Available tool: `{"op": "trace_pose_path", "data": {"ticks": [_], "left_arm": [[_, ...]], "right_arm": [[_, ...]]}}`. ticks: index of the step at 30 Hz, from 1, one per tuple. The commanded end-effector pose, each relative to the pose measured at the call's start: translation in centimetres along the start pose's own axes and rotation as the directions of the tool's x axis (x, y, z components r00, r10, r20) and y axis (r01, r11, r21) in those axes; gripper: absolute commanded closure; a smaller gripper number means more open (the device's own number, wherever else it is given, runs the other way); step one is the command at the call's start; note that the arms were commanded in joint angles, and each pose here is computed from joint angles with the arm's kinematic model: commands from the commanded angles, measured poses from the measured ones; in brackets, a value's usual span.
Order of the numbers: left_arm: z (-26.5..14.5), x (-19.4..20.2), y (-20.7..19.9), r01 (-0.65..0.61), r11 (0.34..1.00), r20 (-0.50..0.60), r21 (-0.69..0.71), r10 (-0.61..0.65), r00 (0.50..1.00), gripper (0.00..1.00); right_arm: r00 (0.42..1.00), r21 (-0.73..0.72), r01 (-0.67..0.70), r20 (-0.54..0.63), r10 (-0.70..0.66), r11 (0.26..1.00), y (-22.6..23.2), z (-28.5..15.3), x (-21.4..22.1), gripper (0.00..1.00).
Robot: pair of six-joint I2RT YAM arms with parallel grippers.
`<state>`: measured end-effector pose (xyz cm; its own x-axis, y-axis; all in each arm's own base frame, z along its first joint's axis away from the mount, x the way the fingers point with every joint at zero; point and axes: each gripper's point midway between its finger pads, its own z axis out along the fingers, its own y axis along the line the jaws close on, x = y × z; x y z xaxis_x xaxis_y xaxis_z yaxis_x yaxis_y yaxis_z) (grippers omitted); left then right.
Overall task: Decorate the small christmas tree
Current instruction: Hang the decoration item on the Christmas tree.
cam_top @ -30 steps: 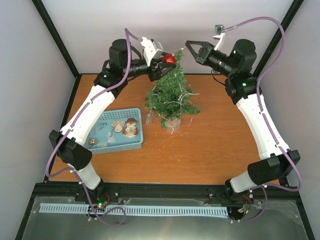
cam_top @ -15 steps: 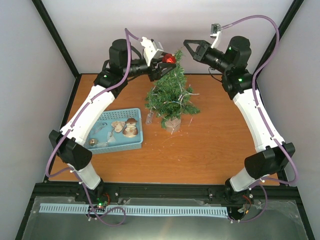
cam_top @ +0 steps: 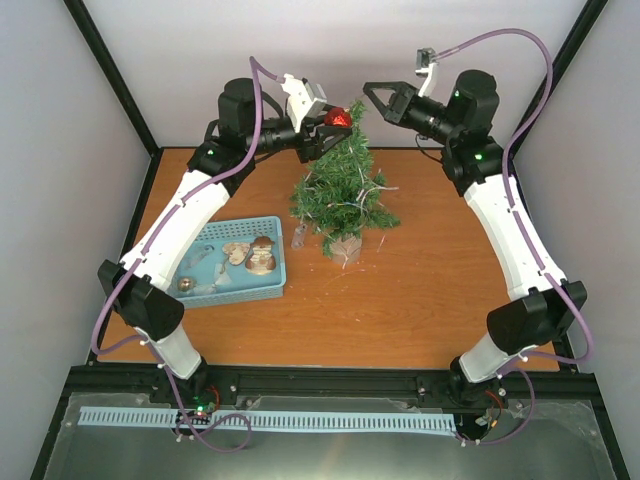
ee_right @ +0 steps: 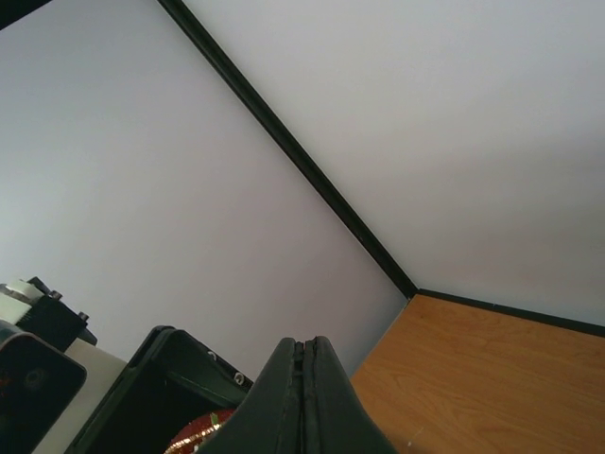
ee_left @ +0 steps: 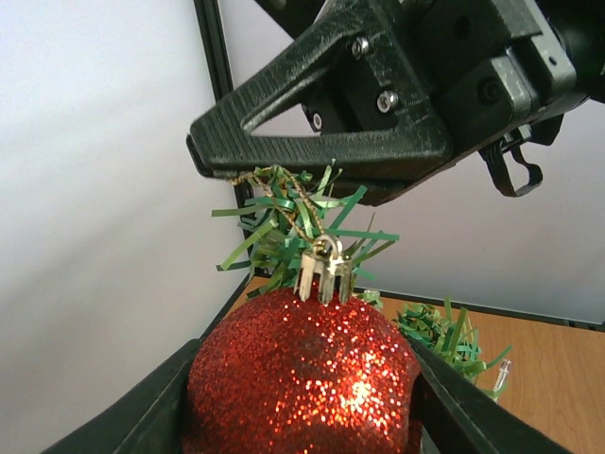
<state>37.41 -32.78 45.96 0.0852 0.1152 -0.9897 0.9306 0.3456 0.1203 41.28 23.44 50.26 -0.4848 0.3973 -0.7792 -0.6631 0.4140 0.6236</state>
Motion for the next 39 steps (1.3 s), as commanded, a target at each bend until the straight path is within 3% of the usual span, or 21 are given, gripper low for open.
{"op": "trace_pose_path", "data": {"ticks": [1,13,23,30,39], "left_arm": [[-0.6,-1.1,-0.7,-0.027,1.000,0.022,0.014,0.027,0.999,0.60],[-1.4,0.1,-1.7,-0.009,1.000,-0.008,0.018,0.009,1.000,0.59],[-1.3,1.3,-2.1,0.017,0.999,-0.040,0.047,-0.015,0.999,0.53],[-1.7,2.1,-2.8,0.013,0.998,-0.047,0.058,-0.011,0.999,0.41],[-2.2,2.1,-2.8,0.003,0.999,-0.057,0.036,-0.001,0.998,0.36]], "right_arm": [[1.000,-0.007,0.005,-0.031,-0.005,1.000,-0.5,-0.3,1.2,0.97],[0.999,-0.040,0.051,-0.014,-0.051,0.998,0.9,-1.0,0.9,0.97],[0.997,-0.063,0.071,-0.022,-0.072,0.996,1.7,-1.4,1.0,0.97],[0.996,-0.067,0.080,-0.024,-0.082,0.995,2.0,-1.6,1.0,0.84],[0.995,-0.061,0.093,-0.017,-0.094,0.994,2.3,-1.8,0.8,0.74]]}}
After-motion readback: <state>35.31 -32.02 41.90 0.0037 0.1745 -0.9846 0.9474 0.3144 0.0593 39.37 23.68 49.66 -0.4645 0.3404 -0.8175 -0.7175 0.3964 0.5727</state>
